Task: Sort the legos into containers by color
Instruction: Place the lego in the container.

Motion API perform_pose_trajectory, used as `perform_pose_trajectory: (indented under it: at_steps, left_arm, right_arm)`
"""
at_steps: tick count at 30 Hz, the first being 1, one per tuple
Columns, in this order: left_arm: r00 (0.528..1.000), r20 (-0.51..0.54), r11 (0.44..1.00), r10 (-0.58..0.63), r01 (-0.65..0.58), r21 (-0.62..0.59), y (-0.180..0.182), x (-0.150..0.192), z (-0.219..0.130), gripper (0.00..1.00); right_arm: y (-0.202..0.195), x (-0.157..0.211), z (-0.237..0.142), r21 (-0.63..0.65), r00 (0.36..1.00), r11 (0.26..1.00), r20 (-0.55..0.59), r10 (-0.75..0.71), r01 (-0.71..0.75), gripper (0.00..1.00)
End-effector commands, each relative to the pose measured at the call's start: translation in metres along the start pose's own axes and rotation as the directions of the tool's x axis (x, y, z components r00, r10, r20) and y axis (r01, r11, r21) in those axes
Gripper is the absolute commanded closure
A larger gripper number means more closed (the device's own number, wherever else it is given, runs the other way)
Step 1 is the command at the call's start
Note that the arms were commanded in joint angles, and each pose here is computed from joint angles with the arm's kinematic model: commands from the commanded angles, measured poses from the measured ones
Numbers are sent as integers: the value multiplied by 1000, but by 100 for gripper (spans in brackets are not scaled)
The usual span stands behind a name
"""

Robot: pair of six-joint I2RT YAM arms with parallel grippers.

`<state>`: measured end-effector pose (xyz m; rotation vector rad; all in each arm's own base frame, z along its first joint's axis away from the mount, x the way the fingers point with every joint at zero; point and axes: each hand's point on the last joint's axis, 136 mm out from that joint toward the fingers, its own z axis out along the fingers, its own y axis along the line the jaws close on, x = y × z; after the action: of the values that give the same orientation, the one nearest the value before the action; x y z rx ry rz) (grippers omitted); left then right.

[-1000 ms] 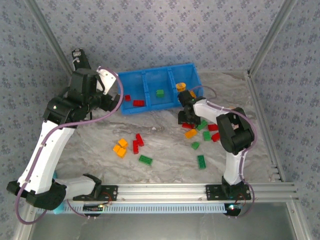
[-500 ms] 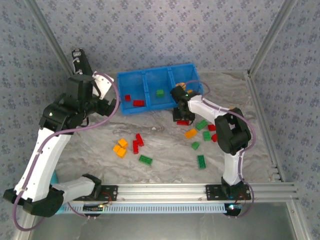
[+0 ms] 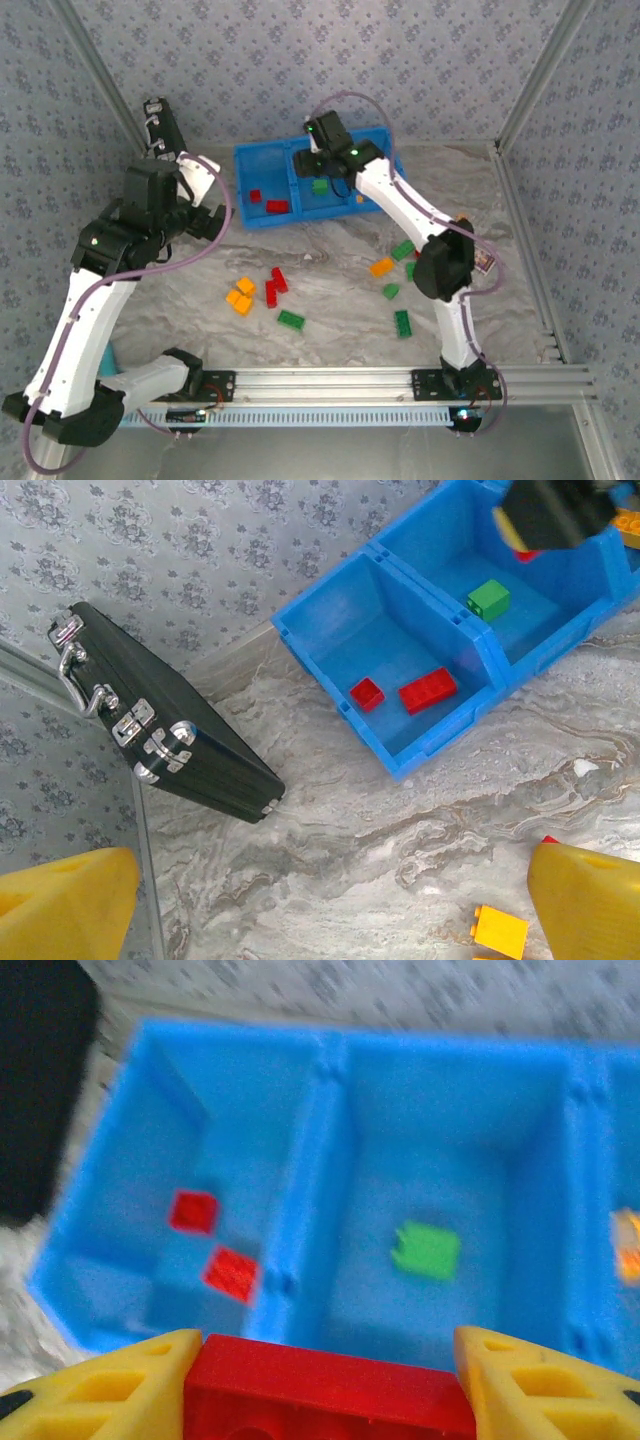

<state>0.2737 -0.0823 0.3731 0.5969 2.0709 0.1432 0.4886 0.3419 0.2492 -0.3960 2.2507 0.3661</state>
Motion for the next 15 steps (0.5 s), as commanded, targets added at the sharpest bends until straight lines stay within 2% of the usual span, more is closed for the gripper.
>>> perform_pose_trajectory:
  at_steps: [1,8,15]
  left_arm:
    - [1000,24,1000,-13,13,-20,9,-6,-6,0]
    - [999,20,999,-47,47,-7,10,-4,6,0]
    - [999,-3,999,-44,44,-7,10,-5,19,0]
  right_arm:
    - [25,3,41,-65,996,994,8,-92,92,53]
    - [49,14,103,-89,978,975,73,-197,204,53]
    - [70,30,120,-131,959,951,76,-272,280,53]
